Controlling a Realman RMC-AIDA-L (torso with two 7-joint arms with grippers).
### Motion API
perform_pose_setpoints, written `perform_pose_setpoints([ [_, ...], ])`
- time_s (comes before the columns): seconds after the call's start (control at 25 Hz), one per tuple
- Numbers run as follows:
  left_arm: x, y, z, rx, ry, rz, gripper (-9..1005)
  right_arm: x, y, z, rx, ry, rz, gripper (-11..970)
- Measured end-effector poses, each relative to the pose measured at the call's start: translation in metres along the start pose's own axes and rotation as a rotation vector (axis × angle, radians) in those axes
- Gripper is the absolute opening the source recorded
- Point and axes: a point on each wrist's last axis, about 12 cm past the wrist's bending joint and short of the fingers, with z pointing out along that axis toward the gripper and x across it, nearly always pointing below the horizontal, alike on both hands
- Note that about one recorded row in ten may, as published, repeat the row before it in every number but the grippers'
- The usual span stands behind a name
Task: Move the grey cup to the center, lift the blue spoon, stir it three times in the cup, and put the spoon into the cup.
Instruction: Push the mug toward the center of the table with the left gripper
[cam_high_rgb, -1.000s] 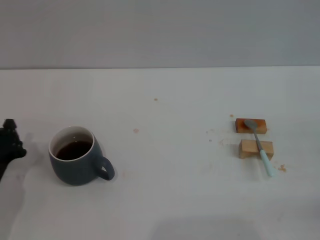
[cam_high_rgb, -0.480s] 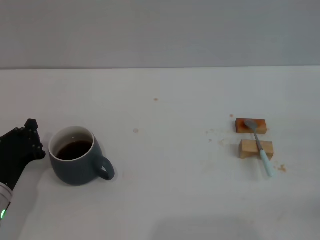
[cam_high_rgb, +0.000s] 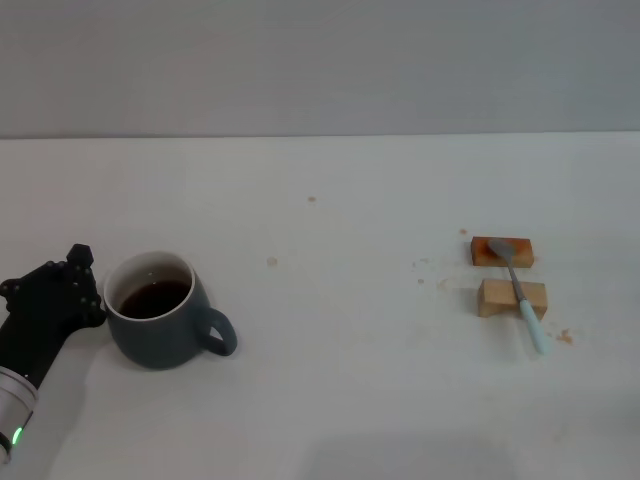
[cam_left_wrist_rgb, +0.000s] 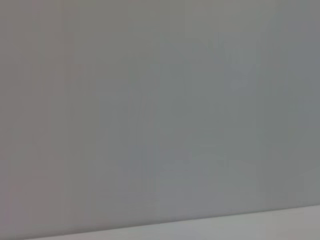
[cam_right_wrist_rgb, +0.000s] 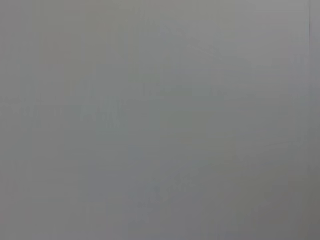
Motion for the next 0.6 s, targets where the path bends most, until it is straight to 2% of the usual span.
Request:
perform_pose_setpoints([
  [0.6, -0.001, -0.012, -0.001, 0.057, -0.013, -0.004, -2, -0.003, 0.001, 0.002, -0.003, -0.006, 0.002, 721],
])
